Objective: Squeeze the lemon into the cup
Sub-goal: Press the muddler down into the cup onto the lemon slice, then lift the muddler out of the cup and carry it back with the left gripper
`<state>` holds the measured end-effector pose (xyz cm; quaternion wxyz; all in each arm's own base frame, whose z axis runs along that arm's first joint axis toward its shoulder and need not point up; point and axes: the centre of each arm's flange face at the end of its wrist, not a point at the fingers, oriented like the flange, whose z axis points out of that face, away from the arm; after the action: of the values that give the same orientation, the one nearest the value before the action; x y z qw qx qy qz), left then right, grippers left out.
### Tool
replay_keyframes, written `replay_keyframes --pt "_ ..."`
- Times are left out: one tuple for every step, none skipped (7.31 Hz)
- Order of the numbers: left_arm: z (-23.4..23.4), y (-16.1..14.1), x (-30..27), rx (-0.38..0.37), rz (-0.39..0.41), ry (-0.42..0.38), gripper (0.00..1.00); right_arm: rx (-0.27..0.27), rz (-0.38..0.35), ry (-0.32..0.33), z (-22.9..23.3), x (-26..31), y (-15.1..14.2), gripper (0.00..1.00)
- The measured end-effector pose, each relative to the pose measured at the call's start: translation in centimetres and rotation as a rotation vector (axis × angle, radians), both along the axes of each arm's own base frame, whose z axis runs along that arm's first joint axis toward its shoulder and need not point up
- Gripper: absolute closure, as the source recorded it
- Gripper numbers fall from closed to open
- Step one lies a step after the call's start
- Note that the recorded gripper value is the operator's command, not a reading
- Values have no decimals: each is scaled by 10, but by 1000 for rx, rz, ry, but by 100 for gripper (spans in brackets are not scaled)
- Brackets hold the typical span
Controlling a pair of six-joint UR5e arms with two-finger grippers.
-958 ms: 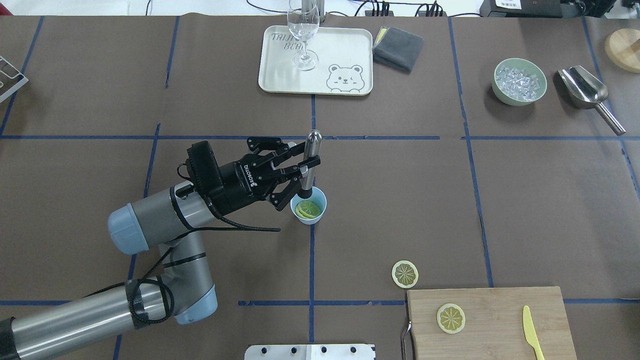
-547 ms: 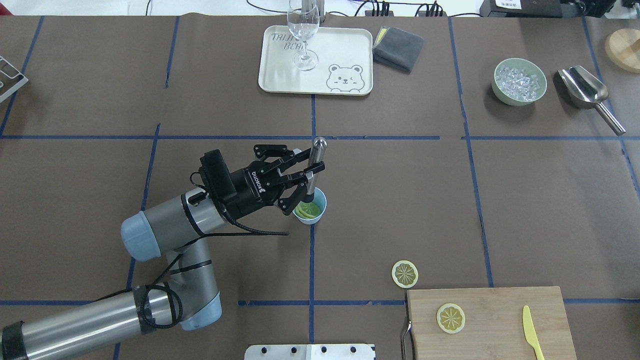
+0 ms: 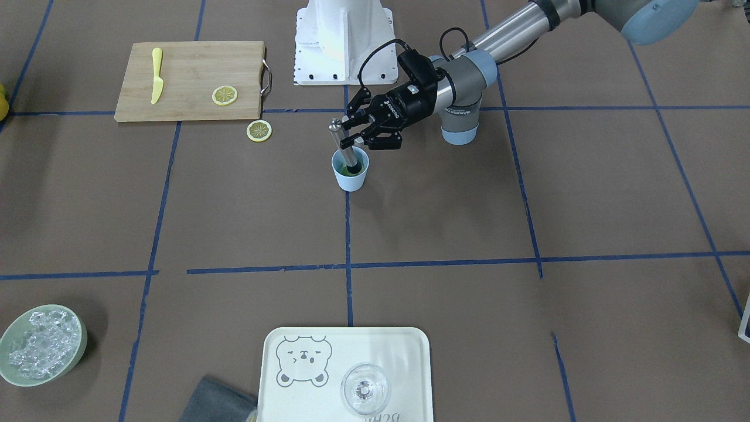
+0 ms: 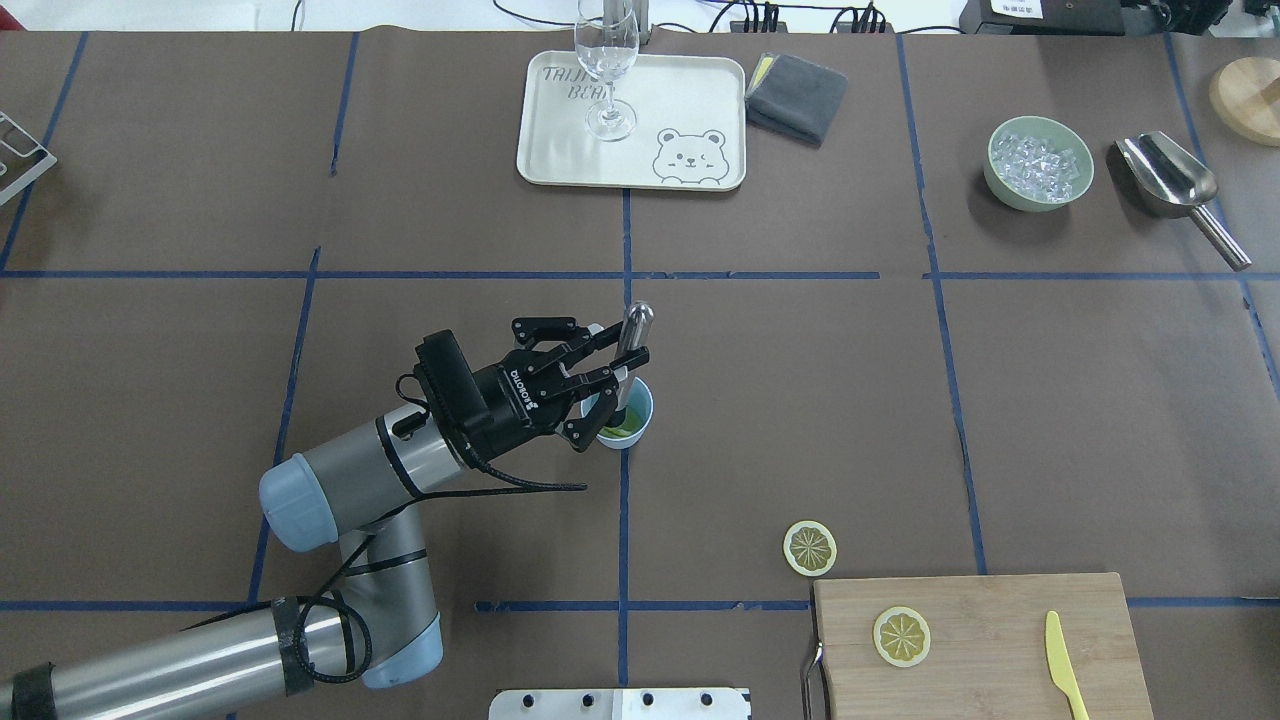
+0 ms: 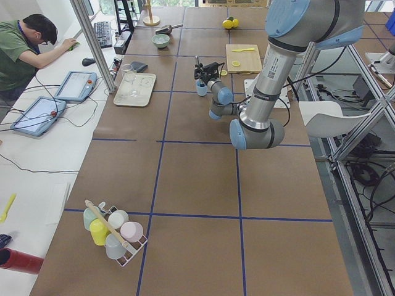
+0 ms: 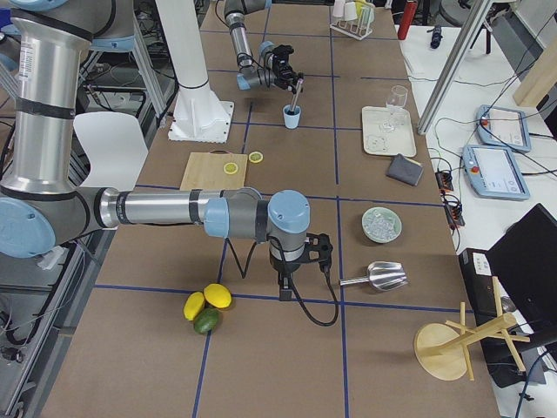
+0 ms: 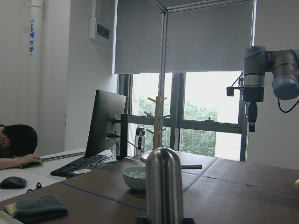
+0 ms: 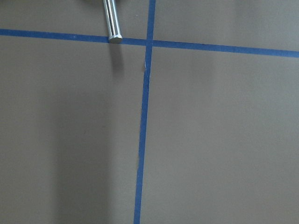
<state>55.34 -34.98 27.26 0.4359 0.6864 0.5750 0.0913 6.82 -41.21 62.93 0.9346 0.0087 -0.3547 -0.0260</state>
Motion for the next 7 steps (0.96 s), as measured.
replay_keyframes --pt "1 3 3 3 -9 -8 100 0 0 0 0 0 0 0" --pt "0 5 3 6 -14 -9 100 0 0 0 0 0 0 0" --pt "-3 5 3 9 -16 -3 100 0 0 0 0 0 0 0" --pt "-10 6 -1 14 -16 16 100 0 0 -1 0 0 0 0" --pt "-24 6 -12 24 -20 53 100 0 0 -1 0 0 0 0" --pt "-37 2 -26 30 -27 95 100 -1 0 -1 0 0 0 0" --pt "-47 -6 -42 18 -22 138 100 -1 0 -2 0 0 1 0"
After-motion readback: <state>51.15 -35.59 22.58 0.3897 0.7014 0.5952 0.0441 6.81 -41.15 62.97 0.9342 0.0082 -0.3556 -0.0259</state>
